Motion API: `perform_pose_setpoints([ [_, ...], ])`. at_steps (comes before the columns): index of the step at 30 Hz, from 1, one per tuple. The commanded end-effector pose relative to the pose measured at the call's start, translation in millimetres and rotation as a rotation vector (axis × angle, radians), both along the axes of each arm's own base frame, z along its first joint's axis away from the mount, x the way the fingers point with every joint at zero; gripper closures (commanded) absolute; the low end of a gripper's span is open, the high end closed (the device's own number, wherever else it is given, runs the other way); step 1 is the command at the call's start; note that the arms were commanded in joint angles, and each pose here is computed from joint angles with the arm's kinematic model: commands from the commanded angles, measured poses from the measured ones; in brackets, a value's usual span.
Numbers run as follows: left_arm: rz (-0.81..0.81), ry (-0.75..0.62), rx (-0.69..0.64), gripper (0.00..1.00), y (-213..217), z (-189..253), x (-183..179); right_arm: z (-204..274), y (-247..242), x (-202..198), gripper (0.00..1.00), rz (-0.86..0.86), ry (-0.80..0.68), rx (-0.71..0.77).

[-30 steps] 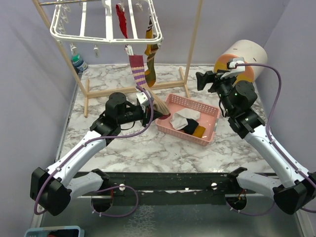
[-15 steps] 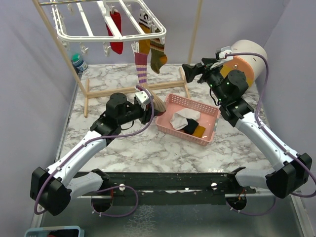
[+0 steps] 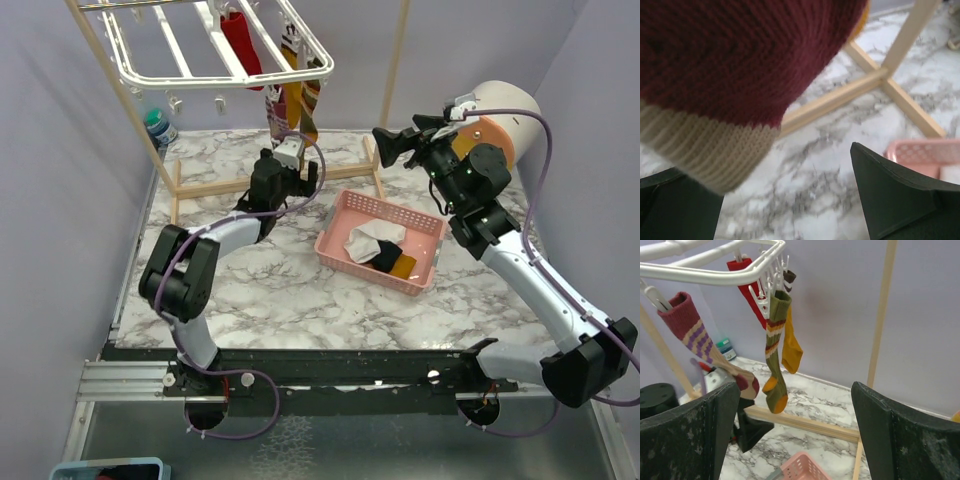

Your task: Remove the socks clipped to the hanger

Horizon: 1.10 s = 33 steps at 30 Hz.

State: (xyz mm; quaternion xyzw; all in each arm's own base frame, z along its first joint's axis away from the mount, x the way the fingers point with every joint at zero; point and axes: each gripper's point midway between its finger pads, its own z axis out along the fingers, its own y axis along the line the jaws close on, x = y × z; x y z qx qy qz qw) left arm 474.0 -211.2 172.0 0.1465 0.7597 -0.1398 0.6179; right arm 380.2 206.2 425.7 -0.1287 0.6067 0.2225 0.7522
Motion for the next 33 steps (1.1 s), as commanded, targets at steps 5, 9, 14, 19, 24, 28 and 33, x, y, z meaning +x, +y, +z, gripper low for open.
perform_pose_setpoints([
  [5,-0.078,-0.203,-0.133,0.01,-25,53,60,2,-20,-9,0.00,-0.079,-0.021,-0.043],
  [9,-0.115,-0.220,-0.128,0.01,-28,57,58,-5,-18,-6,0.00,-0.076,-0.012,-0.046],
  [14,-0.174,-0.231,-0.137,0.01,-35,60,52,-8,-15,-3,0.00,-0.066,-0.007,-0.041],
  [19,-0.191,-0.211,-0.154,0.01,-38,52,51,-8,-15,-3,0.00,-0.066,-0.005,-0.042],
  [24,-0.188,-0.201,-0.180,0.01,-38,48,47,-8,-15,-4,0.00,-0.064,-0.003,-0.046],
  [28,-0.183,-0.197,-0.193,0.01,-33,50,36,-10,-12,-5,0.00,-0.049,-0.002,-0.044],
  [33,-0.103,-0.219,-0.204,0.01,-8,51,5,-13,-9,-5,0.00,-0.031,0.004,-0.041],
])
